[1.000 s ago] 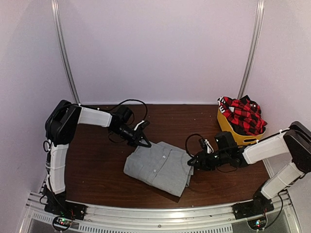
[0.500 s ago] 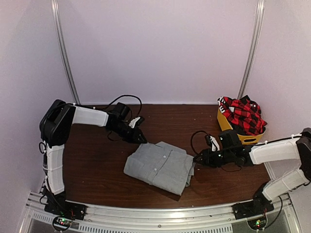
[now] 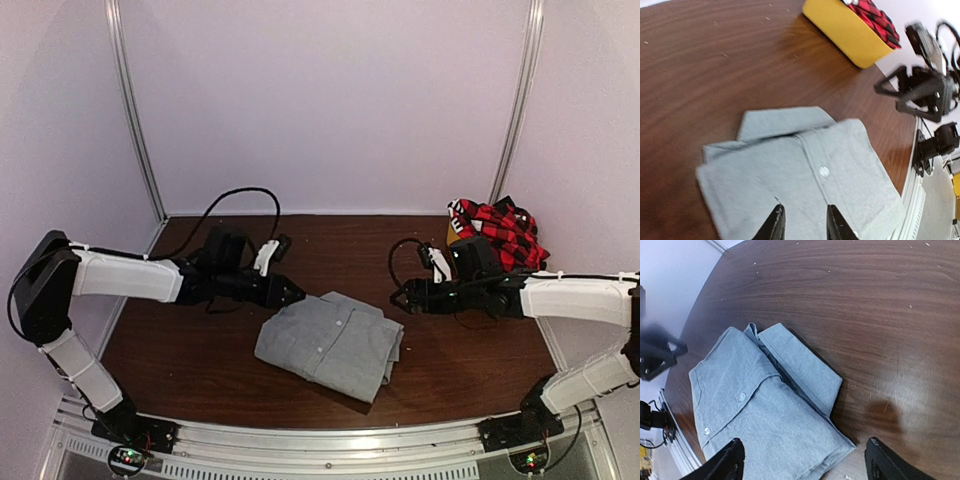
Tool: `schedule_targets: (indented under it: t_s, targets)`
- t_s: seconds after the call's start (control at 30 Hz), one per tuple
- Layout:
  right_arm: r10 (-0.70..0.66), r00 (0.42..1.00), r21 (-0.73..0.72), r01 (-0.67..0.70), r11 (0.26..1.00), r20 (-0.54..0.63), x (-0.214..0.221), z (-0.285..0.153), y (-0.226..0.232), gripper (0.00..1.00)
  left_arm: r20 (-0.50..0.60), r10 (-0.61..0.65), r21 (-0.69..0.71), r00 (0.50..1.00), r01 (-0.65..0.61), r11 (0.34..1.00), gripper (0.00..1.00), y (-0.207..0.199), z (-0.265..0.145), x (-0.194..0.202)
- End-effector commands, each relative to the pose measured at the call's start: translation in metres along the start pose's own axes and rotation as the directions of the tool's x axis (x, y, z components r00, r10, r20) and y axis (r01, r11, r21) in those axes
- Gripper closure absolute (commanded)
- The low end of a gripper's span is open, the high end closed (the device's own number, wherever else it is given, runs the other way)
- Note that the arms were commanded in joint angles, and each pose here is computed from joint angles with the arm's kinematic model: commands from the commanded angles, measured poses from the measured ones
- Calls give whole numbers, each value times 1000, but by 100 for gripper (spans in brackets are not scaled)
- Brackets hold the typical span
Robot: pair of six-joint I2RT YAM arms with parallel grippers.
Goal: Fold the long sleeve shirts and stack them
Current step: Fold the 2/3-rectangle-folded shirt at the center of the board, then pick up the square-folded shirt from the center of the board.
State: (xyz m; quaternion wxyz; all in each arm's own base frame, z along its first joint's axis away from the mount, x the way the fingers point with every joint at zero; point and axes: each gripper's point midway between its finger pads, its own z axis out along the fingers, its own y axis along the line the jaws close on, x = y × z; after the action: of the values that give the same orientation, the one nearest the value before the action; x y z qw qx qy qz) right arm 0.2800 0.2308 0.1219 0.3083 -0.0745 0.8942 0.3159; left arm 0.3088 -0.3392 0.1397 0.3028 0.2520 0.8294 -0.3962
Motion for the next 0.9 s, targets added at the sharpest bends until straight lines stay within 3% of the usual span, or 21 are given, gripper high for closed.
schedule_targets:
  t_s: [0.0,0.2,0.43,0.87]
  targets:
    - [-107,994,-56,105,993,-31,-17,20,16,11,92,-2,80,996,-5,997,70,-48,9,24]
    - [-204,971,-212,175,962,-122,-23,57,42,2,49,-19,62,999,16,998,71,-68,35,77]
    - [-302,929,-281,237,930,-215,-19,102,42,1,-8,18,-39,1000,-18,999,71,-64,59,116]
    - [-433,849,-314,340,886,-302,-8,145,25,1,-31,57,-92,998,-59,994,72,-61,67,130]
